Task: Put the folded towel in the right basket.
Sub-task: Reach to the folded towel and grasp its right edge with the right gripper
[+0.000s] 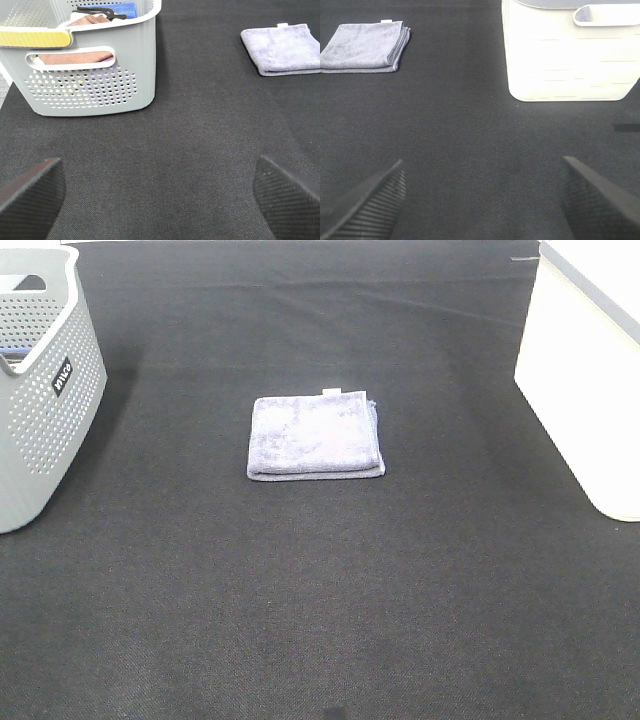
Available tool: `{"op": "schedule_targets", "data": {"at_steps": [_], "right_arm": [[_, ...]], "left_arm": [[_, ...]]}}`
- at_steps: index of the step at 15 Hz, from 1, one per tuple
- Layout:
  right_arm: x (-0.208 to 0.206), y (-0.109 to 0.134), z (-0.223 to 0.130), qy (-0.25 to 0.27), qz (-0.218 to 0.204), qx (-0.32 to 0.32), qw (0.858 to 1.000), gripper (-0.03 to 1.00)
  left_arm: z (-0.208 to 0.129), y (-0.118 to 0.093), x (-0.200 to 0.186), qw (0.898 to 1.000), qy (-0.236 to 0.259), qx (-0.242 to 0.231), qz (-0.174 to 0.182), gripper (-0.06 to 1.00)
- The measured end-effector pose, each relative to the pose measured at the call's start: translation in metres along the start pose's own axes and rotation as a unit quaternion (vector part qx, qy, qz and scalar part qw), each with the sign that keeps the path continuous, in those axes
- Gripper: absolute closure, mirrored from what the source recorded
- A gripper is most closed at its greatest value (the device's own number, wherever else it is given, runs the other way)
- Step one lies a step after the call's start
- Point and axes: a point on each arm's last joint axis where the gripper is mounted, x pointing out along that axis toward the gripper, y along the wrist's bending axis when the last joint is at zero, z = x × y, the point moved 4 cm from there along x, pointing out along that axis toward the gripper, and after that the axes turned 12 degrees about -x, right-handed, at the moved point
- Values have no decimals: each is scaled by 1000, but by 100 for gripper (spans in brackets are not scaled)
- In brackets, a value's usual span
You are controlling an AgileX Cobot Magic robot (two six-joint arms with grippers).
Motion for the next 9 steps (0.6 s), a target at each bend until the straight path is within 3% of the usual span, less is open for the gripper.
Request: {"op": "schedule_targets", "data": {"at_steps": [9], "right_arm": [[0,0,0,0,0,0,1000,19]], "left_arm": [[0,0,0,1000,0,0,0,-2]]}}
